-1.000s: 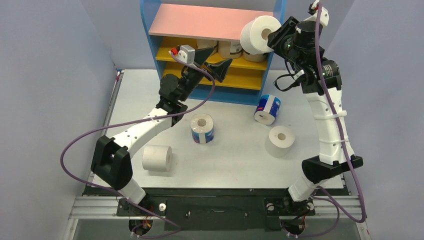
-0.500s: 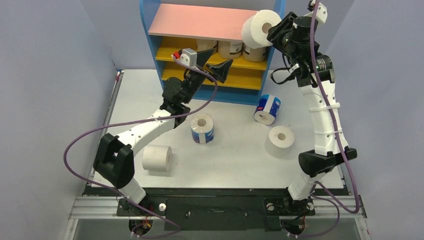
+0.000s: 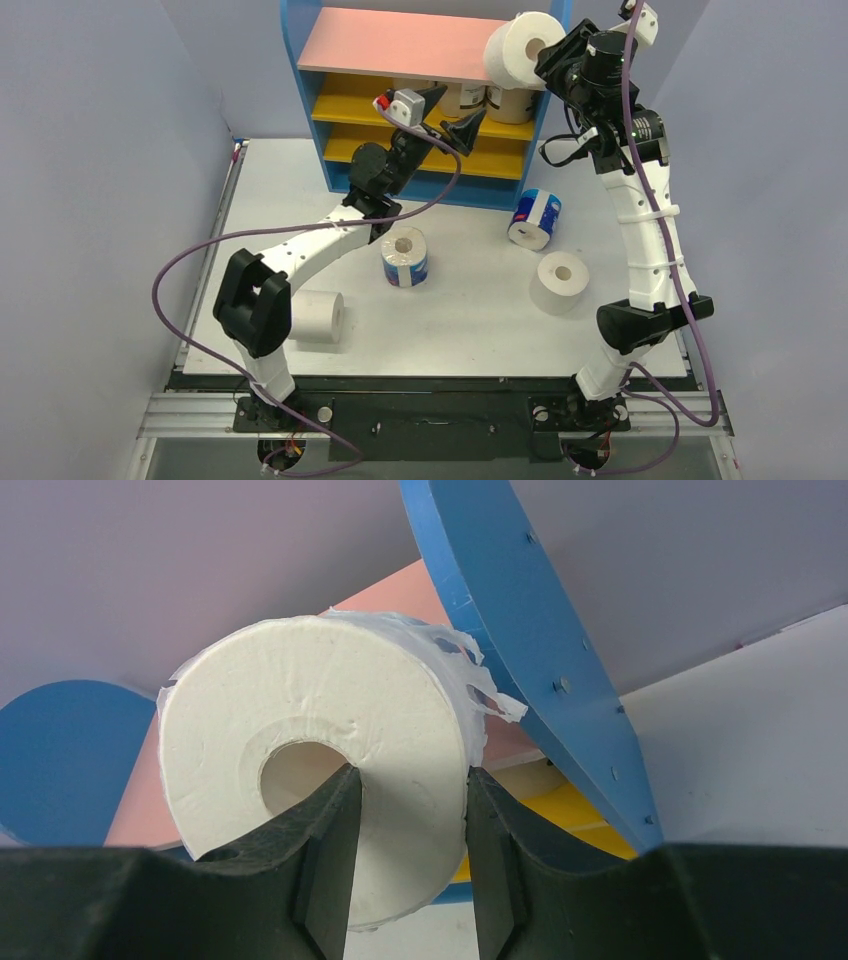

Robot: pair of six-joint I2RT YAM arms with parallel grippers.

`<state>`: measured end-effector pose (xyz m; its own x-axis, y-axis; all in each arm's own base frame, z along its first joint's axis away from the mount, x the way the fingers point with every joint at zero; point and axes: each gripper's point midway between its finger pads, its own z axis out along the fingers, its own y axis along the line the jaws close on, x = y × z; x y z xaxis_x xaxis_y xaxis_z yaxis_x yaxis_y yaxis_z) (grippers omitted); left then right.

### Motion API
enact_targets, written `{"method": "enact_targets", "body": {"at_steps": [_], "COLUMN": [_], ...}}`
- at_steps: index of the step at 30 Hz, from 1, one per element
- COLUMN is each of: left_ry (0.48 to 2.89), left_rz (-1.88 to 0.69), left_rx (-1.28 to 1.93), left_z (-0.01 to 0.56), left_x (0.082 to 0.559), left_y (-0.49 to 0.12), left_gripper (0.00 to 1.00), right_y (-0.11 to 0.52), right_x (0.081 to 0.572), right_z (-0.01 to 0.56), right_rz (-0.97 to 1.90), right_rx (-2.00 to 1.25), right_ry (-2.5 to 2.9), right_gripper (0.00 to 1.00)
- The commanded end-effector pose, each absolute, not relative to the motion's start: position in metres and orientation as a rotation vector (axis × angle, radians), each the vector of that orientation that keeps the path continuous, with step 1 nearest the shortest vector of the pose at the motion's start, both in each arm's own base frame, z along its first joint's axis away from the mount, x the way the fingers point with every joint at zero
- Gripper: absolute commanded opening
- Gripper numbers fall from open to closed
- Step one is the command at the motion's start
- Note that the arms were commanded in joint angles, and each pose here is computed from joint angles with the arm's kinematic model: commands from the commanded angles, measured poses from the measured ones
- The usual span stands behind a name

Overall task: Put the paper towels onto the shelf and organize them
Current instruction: Place the paper towel on the shelf.

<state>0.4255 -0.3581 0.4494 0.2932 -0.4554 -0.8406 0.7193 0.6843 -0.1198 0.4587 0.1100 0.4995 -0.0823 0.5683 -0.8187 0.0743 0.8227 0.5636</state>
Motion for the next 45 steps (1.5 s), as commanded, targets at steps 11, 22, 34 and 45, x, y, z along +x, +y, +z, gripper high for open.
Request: {"method": "enact_targets", "body": {"at_steps": [11,22,34,45], "left_ry": [0.828,0.803,0.826,0.81], "left_rz": [-0.66,-0.647,-0.651,-0.68], "left_rx": [0.391,0.391,0.367,0.338], "left_z": [0.494,0.498,0.493,0.501], "left_x": [0.433,0.449,0.465,0.468], "left_y": [-0.4,-0.417,-0.426,-0.433], "left_gripper": [0.96,0.96,0.96,0.96], "right_y": [0.098,0.1,0.101,0.103], "right_x": [0.461,0.464,0.464,0.466], "right_z": [0.538,0.528,0.531,0.528], "right_rz": [0.484,0.485,0.51,0.536], "right_rx": [0.55,0.541,0.543,0.544], "right_ry": [1.471,1.5,1.49,1.495], "right_gripper": [0.22,0.26,0.32,0.42]}}
